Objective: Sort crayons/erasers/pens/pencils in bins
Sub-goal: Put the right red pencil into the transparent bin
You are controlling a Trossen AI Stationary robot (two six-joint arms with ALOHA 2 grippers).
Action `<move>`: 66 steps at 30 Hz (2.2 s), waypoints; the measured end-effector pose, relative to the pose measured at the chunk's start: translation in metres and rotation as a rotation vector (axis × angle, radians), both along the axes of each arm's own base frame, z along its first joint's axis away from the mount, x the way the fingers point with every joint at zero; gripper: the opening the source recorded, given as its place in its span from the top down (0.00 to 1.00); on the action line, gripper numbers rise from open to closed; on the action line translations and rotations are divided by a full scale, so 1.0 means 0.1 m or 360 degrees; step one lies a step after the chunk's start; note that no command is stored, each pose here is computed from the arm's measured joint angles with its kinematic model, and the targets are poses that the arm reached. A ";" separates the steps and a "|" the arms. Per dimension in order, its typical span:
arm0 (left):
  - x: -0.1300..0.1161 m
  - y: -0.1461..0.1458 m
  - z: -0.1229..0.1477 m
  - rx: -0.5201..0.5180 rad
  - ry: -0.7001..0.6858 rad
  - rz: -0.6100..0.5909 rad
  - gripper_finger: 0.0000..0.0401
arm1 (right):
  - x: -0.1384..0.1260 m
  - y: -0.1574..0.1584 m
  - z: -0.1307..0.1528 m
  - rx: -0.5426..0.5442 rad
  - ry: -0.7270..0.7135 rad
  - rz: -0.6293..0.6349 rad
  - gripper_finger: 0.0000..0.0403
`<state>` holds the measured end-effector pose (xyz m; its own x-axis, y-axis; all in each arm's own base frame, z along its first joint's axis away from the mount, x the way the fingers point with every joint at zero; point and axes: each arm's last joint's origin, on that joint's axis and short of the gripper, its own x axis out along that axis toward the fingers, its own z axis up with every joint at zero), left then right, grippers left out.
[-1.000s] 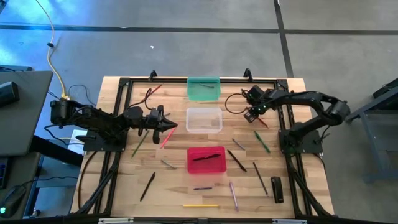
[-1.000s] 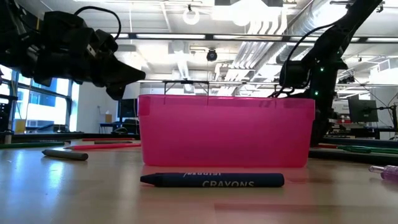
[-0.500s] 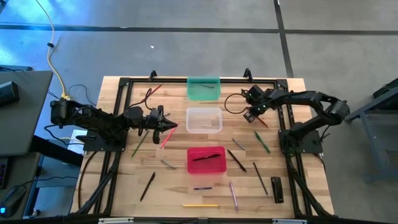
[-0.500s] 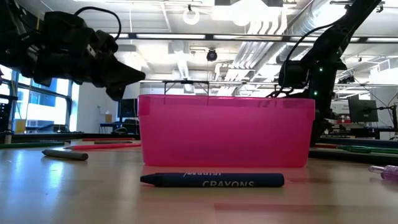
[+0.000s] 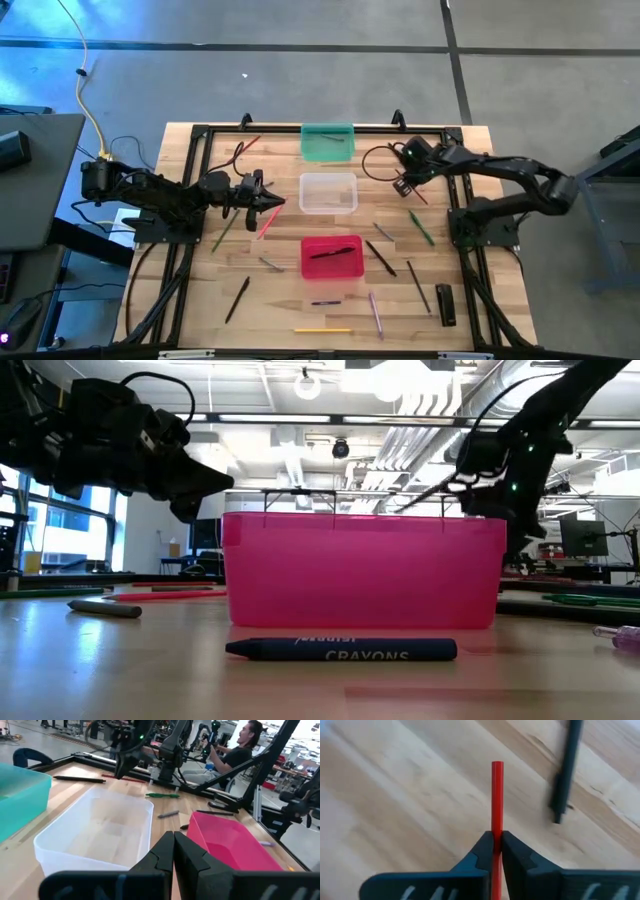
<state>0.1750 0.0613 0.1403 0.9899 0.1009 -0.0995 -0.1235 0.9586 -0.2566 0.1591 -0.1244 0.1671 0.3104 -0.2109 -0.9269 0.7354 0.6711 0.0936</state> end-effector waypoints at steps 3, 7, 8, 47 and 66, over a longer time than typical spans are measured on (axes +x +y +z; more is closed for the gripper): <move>0.00 0.00 0.00 -0.0002 0.0000 0.0003 1.00 | 0.03 0.09 0.11 -0.0017 -0.0114 0.0007 0.98; 0.00 0.00 0.00 0.0002 0.0000 0.0024 1.00 | 0.10 0.21 0.25 -0.0060 -0.0293 0.0011 0.98; 0.00 0.00 0.00 0.0002 0.0000 0.0027 1.00 | 0.13 0.24 0.29 -0.0066 -0.0335 0.0010 0.98; 0.00 0.01 0.00 0.0018 -0.0003 0.0028 1.00 | 2.44 0.16 0.30 0.0101 -0.0372 0.0683 0.98; 0.00 0.01 0.00 0.0018 -0.0004 0.0028 1.00 | 2.53 0.10 0.05 0.0093 -0.0349 0.0691 0.98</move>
